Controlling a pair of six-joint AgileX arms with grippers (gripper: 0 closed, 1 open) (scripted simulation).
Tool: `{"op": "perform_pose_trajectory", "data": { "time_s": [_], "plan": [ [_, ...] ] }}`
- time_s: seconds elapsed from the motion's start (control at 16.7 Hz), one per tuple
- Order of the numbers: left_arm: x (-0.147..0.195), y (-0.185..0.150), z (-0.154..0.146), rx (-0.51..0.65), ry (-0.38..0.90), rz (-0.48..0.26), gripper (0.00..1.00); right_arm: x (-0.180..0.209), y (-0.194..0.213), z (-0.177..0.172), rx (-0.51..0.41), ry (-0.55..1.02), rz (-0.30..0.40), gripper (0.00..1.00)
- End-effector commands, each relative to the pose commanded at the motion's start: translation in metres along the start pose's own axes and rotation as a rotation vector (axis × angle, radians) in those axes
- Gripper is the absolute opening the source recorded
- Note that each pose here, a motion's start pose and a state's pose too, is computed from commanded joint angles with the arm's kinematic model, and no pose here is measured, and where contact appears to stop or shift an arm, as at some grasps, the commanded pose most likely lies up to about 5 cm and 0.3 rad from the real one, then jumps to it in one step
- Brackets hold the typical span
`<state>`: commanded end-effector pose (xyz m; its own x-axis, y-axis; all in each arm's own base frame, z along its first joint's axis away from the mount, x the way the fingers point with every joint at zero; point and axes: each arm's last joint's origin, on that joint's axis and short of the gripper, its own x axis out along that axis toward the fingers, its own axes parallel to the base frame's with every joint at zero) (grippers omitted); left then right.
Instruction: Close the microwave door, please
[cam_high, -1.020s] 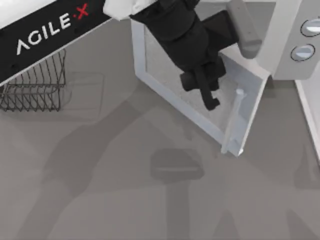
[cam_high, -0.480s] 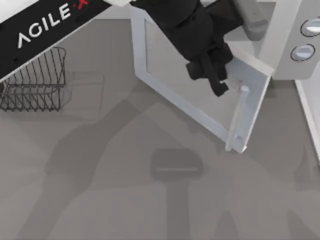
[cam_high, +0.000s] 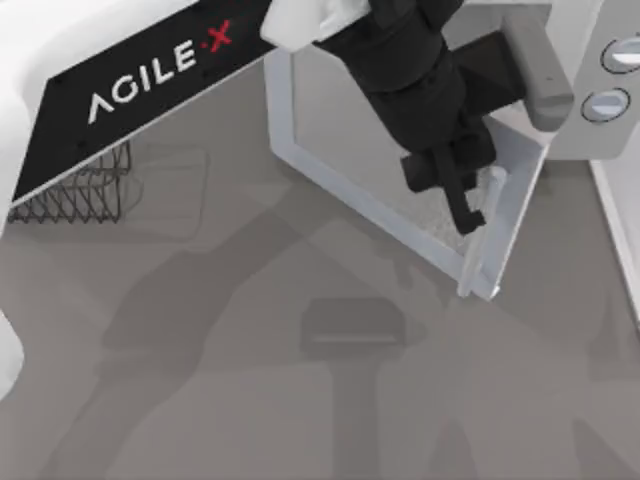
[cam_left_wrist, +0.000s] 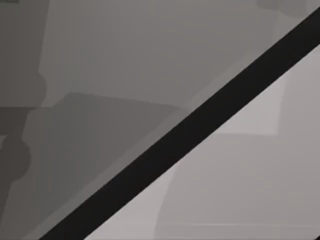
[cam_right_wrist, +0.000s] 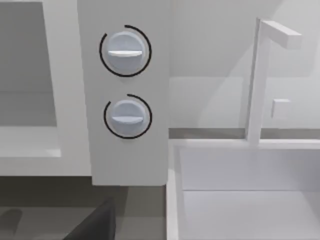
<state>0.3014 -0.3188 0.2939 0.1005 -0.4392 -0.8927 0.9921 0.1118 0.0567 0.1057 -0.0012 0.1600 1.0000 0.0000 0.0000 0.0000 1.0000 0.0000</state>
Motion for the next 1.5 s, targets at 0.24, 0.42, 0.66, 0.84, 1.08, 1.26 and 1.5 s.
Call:
{"op": "perform_pose_trajectory", "data": {
  "time_s": [0.24,0.42,0.66,0.84,1.08,1.26,1.5],
  "plan": [
    [0.0,-0.003,0.009,0.0,-0.013,-0.003,0.0,0.0,0.0,0.0,0.0,0.0,0.0,1.0],
    [-0.016,0.014,0.003,-0.066,-0.066,-0.017,0.0,0.0,0.0,0.0,0.0,0.0,0.0,1.0],
    [-0.018,0.016,0.002,-0.073,-0.07,-0.017,0.0,0.0,0.0,0.0,0.0,0.0,0.0,1.0],
    [-0.01,0.014,0.003,-0.079,-0.05,-0.042,0.0,0.0,0.0,0.0,0.0,0.0,0.0,1.0],
    [0.008,0.01,0.009,-0.098,-0.006,-0.081,0.0,0.0,0.0,0.0,0.0,0.0,0.0,1.0],
    [-0.002,0.011,0.017,-0.08,-0.046,-0.042,0.0,0.0,0.0,0.0,0.0,0.0,0.0,1.0],
    [-0.009,0.014,0.02,-0.073,-0.07,-0.017,0.0,0.0,0.0,0.0,0.0,0.0,0.0,1.0]
  ]
}}
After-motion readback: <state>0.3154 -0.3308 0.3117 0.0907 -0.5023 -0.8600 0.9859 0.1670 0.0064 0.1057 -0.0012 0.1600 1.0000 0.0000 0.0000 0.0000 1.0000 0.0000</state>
